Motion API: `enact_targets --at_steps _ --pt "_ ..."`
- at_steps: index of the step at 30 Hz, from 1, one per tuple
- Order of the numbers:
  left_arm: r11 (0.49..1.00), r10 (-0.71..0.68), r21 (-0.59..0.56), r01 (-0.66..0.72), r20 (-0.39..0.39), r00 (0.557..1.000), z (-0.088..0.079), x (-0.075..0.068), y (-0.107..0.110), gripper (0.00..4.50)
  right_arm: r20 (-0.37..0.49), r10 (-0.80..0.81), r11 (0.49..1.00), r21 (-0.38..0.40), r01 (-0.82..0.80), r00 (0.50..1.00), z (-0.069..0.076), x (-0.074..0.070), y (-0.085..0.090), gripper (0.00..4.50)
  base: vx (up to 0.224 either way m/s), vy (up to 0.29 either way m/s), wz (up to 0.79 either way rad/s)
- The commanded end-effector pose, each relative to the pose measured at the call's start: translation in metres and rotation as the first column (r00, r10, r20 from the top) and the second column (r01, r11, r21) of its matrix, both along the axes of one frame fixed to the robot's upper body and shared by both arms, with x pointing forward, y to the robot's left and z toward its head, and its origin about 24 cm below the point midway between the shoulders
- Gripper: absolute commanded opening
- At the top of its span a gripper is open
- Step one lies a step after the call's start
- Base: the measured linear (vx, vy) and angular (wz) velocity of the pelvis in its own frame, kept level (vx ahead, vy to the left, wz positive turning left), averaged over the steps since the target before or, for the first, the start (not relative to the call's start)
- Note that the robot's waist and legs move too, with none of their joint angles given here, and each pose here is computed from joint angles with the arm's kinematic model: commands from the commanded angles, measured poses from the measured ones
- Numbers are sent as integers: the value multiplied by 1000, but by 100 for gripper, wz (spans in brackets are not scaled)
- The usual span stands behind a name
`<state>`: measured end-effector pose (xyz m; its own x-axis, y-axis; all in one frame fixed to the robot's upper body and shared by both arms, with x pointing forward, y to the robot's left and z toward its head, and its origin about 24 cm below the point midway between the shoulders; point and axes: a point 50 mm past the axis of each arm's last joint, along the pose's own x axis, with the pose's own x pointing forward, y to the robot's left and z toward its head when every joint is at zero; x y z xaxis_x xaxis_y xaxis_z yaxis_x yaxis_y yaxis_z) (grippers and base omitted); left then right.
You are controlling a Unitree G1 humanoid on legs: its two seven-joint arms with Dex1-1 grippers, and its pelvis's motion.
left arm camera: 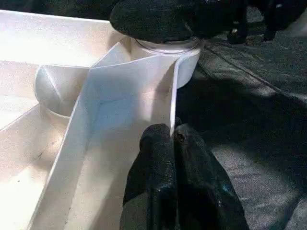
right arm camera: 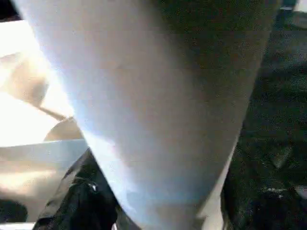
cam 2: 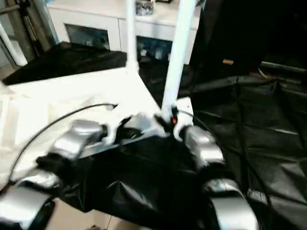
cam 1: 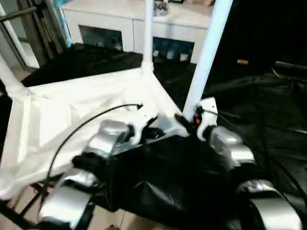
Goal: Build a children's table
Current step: Rotate leg to tighten
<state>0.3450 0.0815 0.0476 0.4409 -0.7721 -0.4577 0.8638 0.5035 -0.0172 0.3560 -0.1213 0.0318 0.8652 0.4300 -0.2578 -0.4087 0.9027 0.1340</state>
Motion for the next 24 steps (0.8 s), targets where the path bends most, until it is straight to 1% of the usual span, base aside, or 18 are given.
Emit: enact_targets --at_steps 1,2,4,5,6,7,8,9,10,11,15,16,18,19,20,22,23,24 --pt "999 24 -47 -20 84 996 17 8 -23 0 -101 202 979 18 -201 974 -25 -21 53 304 0 0 0" --pt "999 10 -46 -6 82 997 17 7 -22 0 -90 214 977 16 -213 973 -24 -20 51 316 0 0 0" --pt "999 -11 -47 15 78 997 17 6 -20 0 -82 224 974 28 -223 971 -22 -19 48 316 0 0 0" --pt "998 -28 -48 32 74 997 16 5 -18 0 -77 230 973 34 -228 970 -21 -18 46 328 0 0 0" --pt "998 -30 -49 33 74 997 16 5 -18 0 -77 230 973 34 -228 970 -21 -18 46 328 0 0 0" --pt "998 -45 -49 48 70 997 16 4 -17 0 -71 237 971 34 -236 969 -20 -18 44 358 0 0 0" --pt "996 -75 -48 78 59 995 14 2 -13 0 -56 281 960 14 -281 958 -19 -18 40 364 0 0 0" --pt "996 -79 -48 81 58 995 14 2 -12 0 -55 286 958 12 -286 957 -19 -18 40 366 0 0 0" --pt "994 -92 -46 95 51 994 14 1 -10 0 -50 309 951 3 -309 950 -19 -19 39 385 0 0 0" --pt "990 -135 -41 136 37 990 12 -2 -4 0 -40 369 929 -6 -369 929 -18 -21 33 385 0 0 0" --pt "973 -227 -37 227 1 974 11 -10 9 0 -39 502 865 -10 -502 864 -17 -29 19 385 0 0 0" --pt "962 -270 -37 269 -10 963 11 -13 15 0 -39 554 832 -5 -554 832 -15 -33 12 385 0 0 0" --pt "959 -283 -37 282 -13 959 11 -14 16 0 -39 569 822 -4 -570 821 -15 -34 9 385 0 0 0" --pt "948 -317 -41 316 -28 948 12 -17 21 0 -47 615 788 9 -616 787 -14 -38 3 385 0 0 0" --pt "938 -345 -46 343 -40 938 12 -20 24 0 -52 642 767 25 -642 765 -13 -41 -1 385 0 0 0" --pt "932 -361 -49 359 -47 931 12 -21 26 0 -55 656 755 36 -655 753 -12 -43 -3 385 0 0 0" --pt "923 -385 -50 383 -60 921 12 -24 29 0 -64 679 734 52 -677 731 -12 -46 -7 385 0 0 0" --pt "915 -403 -48 400 -70 912 12 -26 32 0 -70 695 719 63 -692 716 -12 -48 -9 361 0 0 0"
